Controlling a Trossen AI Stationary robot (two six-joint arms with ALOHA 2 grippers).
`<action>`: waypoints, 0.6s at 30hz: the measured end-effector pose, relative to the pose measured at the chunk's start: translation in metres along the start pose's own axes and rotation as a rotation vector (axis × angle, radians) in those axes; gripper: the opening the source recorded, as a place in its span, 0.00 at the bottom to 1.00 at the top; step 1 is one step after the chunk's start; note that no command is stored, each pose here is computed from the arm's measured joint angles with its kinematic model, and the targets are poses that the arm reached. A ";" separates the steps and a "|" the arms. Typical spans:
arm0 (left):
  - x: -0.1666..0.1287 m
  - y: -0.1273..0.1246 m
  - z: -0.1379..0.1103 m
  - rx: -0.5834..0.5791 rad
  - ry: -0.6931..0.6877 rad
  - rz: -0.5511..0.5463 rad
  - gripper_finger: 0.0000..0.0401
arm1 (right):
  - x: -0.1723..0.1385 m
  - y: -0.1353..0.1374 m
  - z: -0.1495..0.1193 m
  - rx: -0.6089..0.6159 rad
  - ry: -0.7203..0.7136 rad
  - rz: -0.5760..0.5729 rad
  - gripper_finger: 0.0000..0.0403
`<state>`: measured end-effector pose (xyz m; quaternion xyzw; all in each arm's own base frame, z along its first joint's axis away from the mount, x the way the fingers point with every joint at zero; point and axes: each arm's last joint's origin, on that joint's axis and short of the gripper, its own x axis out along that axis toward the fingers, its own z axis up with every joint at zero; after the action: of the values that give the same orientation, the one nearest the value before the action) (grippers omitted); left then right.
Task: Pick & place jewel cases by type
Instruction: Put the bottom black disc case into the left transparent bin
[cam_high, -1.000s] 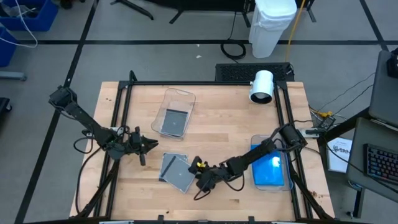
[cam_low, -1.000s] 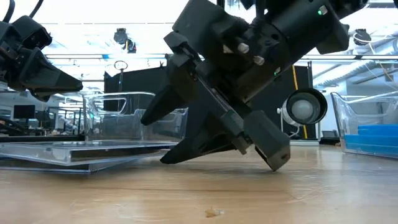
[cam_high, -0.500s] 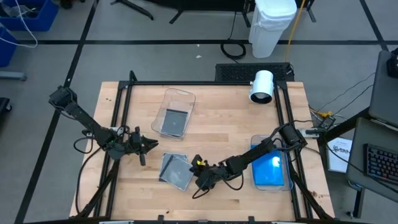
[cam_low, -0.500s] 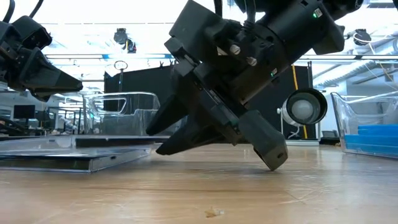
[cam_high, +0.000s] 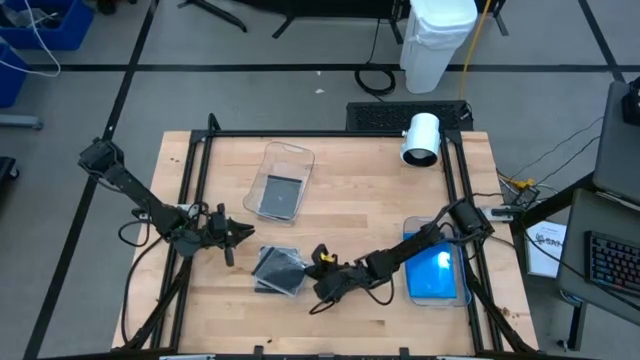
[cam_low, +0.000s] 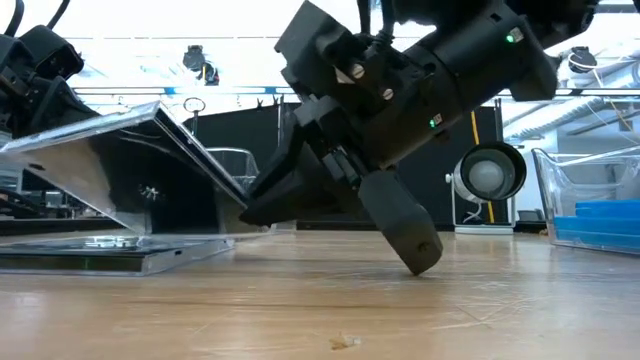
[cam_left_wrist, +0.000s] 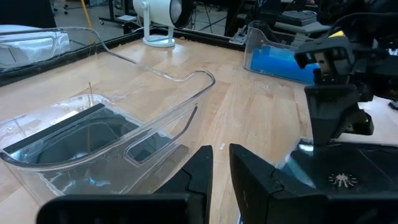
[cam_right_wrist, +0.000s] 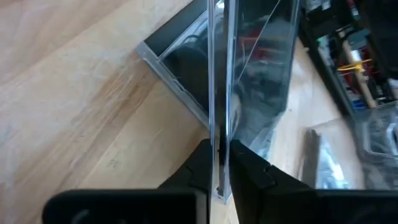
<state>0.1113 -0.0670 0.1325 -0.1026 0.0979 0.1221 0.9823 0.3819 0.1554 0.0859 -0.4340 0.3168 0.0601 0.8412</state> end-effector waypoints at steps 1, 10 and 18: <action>0.000 0.000 0.000 0.000 0.000 0.000 0.16 | -0.001 0.000 0.002 -0.006 -0.005 -0.021 0.06; 0.000 0.000 0.000 0.000 0.000 0.000 0.16 | -0.027 -0.013 0.021 0.009 -0.020 -0.164 0.05; 0.000 0.000 0.000 0.000 0.000 0.000 0.16 | -0.068 -0.040 0.043 0.095 -0.104 -0.244 0.05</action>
<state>0.1113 -0.0670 0.1324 -0.1026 0.0980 0.1222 0.9823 0.3635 0.1752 0.1720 -0.4252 0.2202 -0.0355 0.8772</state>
